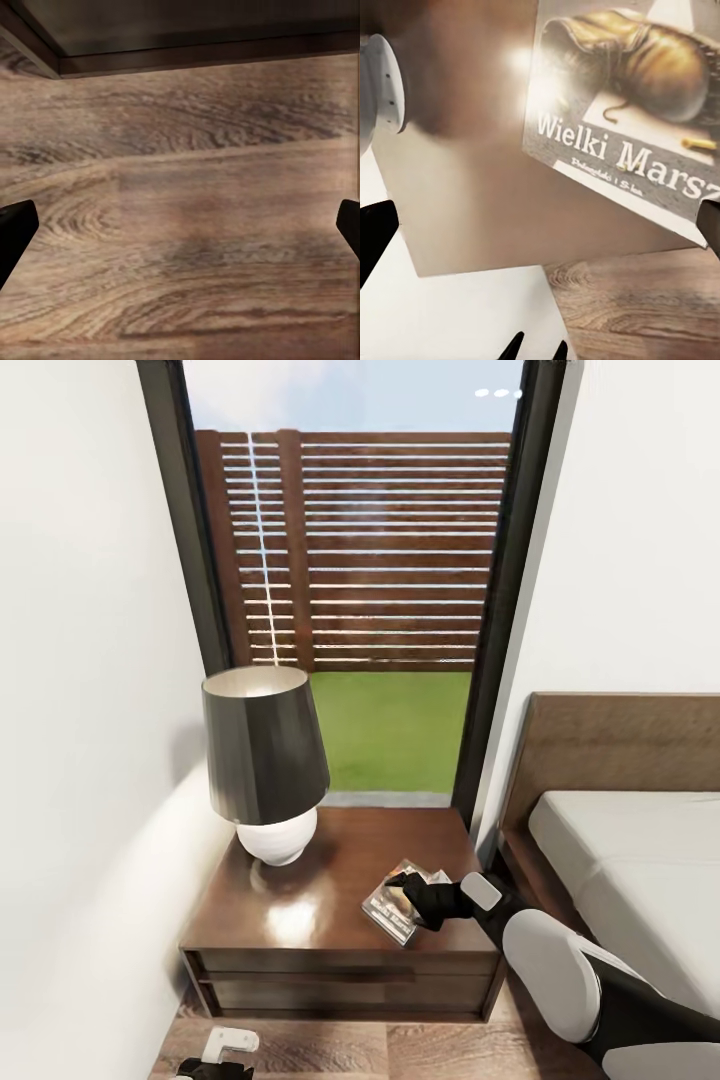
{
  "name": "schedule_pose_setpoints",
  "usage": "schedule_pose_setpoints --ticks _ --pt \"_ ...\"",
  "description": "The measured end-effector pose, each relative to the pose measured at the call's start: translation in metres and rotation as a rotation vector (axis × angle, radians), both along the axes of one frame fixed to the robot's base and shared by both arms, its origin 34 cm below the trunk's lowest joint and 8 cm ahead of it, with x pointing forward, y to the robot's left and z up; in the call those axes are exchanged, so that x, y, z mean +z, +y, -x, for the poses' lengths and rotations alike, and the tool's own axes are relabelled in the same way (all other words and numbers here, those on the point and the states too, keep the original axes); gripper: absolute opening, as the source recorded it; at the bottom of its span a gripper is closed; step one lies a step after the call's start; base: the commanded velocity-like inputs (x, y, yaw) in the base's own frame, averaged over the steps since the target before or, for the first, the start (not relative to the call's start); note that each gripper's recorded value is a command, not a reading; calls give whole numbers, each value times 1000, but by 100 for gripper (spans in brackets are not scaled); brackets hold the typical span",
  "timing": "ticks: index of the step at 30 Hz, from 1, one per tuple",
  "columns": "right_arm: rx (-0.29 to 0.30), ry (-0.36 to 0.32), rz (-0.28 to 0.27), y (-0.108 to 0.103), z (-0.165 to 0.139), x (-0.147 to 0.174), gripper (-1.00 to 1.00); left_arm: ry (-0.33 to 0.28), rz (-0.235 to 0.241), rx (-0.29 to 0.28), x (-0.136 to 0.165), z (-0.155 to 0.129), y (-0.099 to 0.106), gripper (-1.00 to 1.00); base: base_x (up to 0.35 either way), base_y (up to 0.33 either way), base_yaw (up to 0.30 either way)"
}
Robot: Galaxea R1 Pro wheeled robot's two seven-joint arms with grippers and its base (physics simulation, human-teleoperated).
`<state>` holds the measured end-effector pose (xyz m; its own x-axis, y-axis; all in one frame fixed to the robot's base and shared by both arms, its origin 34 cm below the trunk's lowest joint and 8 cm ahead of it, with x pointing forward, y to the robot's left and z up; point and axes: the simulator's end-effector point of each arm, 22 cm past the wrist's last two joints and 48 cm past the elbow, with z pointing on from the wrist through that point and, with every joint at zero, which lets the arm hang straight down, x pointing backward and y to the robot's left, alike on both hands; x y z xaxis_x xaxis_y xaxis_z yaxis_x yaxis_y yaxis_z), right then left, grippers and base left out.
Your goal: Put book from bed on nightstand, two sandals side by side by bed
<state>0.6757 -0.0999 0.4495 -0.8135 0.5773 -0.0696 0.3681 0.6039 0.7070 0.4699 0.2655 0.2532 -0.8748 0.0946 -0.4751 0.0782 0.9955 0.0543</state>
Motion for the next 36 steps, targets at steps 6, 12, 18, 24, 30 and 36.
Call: schedule_pose_setpoints --ticks 6,12,18,24,30,36 --pt "-1 0 0 -1 -3 13 100 0 0 0 13 -3 0 100 0 0 0" --pt "-1 0 1 -1 -7 26 100 0 0 0 27 -6 0 100 0 0 0" --pt "-1 1 0 -1 -10 40 100 1 0 0 40 -10 0 100 0 0 0" --pt "2 0 -1 1 -13 53 100 1 0 0 53 -12 0 100 0 0 0" --pt "1 -12 -2 3 -18 68 100 2 -1 -1 65 -15 0 100 0 0 0" --pt "0 -33 -2 3 -26 86 100 2 -1 -1 78 -17 0 100 0 0 0"
